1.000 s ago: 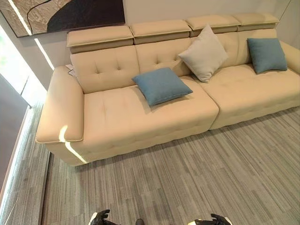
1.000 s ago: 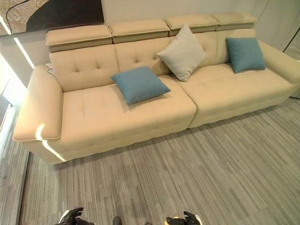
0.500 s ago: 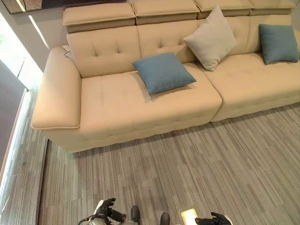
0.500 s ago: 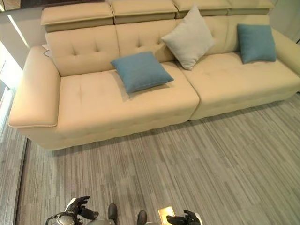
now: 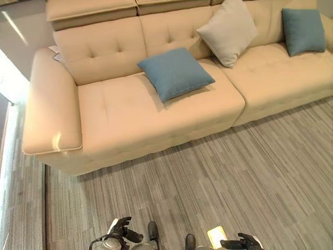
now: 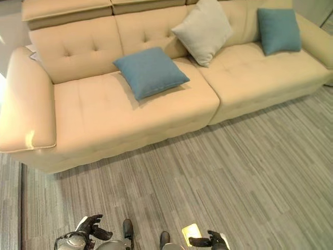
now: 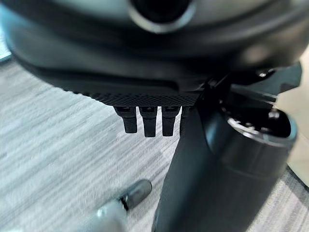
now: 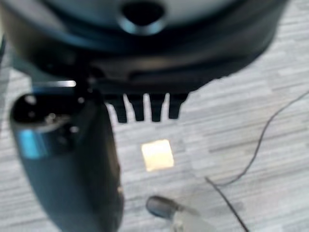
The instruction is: Pick up all the scattered cushions and arrange them neatly on the sofa.
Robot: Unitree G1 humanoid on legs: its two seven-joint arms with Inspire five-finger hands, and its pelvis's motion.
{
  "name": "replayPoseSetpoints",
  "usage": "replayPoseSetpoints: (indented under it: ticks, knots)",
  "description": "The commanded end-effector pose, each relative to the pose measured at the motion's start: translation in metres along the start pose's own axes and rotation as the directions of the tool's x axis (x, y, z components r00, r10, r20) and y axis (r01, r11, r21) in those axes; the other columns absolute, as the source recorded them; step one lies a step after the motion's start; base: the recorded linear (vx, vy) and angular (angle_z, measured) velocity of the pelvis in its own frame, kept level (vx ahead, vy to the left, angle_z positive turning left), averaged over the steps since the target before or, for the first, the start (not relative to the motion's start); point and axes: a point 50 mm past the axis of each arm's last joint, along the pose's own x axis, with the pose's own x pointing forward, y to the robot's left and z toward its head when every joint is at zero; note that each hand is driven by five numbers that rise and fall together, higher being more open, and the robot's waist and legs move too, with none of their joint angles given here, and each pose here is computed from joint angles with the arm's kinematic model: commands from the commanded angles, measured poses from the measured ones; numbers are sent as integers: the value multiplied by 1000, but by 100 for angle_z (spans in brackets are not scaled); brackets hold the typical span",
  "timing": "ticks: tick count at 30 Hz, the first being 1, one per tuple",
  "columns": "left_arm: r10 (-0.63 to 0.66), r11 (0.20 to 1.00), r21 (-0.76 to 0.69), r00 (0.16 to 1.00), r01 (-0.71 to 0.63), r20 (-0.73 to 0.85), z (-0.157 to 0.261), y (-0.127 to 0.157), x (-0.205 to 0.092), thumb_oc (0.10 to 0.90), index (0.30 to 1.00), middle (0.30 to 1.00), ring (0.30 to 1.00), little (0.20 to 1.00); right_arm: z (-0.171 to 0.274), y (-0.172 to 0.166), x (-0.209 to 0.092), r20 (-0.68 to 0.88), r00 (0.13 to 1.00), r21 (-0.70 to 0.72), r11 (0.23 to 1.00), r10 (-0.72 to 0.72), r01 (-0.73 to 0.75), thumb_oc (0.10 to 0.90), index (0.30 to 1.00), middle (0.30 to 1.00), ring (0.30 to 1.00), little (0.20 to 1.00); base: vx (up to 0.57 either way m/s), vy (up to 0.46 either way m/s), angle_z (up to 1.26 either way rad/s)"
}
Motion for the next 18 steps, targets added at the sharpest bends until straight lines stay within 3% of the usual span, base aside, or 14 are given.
replayPoseSetpoints:
  ticks: [1, 11, 18]
  knots:
    - [51, 998, -27, 998, -53, -48, -17, 15, -2, 800, 900, 900, 900, 900, 12, -18, 3, 53, 997, -95, 994, -47, 52, 800, 900, 900, 900, 900, 125, 91, -52]
    - [69, 995, -68, 993, -75, -96, -33, 21, -6, 800, 900, 900, 900, 900, 38, 3, 2, 125, 992, -151, 988, 12, 7, 800, 900, 900, 900, 900, 186, -30, -11]
    - [61, 997, -49, 994, -65, -88, -35, 25, -6, 800, 900, 900, 900, 900, 24, -1, 2, 95, 995, -108, 994, 8, 3, 800, 900, 900, 900, 900, 146, -131, 24]
